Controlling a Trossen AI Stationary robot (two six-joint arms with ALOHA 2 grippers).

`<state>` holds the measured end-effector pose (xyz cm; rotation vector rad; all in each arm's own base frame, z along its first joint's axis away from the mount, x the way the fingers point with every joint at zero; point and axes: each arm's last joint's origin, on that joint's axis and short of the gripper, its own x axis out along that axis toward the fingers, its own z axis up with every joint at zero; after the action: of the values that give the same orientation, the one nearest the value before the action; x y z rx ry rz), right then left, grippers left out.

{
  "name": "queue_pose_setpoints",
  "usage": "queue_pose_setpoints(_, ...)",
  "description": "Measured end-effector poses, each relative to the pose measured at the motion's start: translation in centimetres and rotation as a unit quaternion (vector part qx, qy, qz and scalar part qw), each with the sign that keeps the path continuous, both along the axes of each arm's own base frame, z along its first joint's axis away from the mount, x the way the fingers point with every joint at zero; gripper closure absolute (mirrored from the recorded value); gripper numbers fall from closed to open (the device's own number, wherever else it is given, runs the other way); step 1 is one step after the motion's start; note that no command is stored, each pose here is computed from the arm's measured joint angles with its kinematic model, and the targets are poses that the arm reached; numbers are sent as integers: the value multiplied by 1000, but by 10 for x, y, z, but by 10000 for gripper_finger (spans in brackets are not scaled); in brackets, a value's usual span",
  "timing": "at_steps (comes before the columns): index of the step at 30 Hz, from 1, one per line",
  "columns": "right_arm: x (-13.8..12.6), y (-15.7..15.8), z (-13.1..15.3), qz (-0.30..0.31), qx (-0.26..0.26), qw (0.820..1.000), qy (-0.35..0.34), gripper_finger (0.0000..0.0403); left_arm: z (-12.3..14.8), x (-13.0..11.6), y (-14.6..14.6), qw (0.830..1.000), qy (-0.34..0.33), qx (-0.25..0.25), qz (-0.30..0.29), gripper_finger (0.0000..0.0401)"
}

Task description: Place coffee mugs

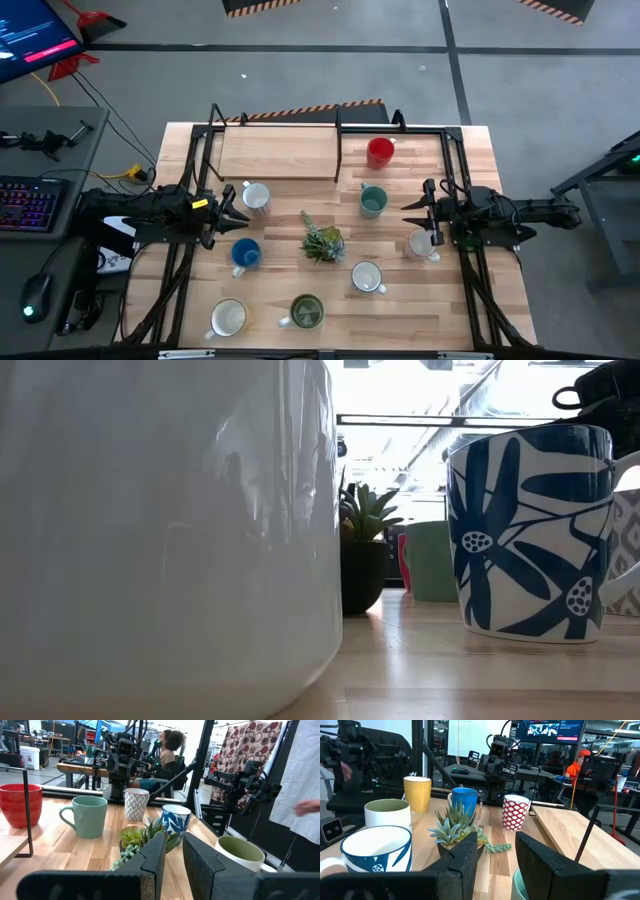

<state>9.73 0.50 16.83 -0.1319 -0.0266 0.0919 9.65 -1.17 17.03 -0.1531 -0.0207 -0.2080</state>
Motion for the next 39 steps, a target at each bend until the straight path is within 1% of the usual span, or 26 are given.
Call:
queue_pose_setpoints(3, 0, 0, 0, 0, 0, 1000, 0, 284, 0, 0, 0, 1000, -1, 5, 0, 343)
queue_pose_setpoints(13, 0, 0, 0, 0, 0, 1000, 0, 284, 0, 0, 0, 998, -12, 55, 2, 343)
queue_pose_setpoints(16, 0, 0, 0, 0, -7, 1000, -2, 284, 0, 0, 0, 998, -12, 56, 2, 343)
queue_pose_setpoints(20, 0, 0, 0, 0, -7, 1000, -2, 284, 2, 0, 2, 998, -18, 53, 32, 343)
queue_pose_setpoints(24, 0, 0, 0, 0, 12, 1000, -1, 284, 2, 0, 2, 998, -20, 49, 35, 343)
queue_pose_setpoints(30, 0, 0, 0, 1, 66, 998, 5, 284, 1, 0, 2, 998, -15, 50, 35, 343)
queue_pose_setpoints(39, 0, 0, 2, 2, 66, 998, -5, 284, 2, 0, 3, 997, -17, 49, 48, 343)
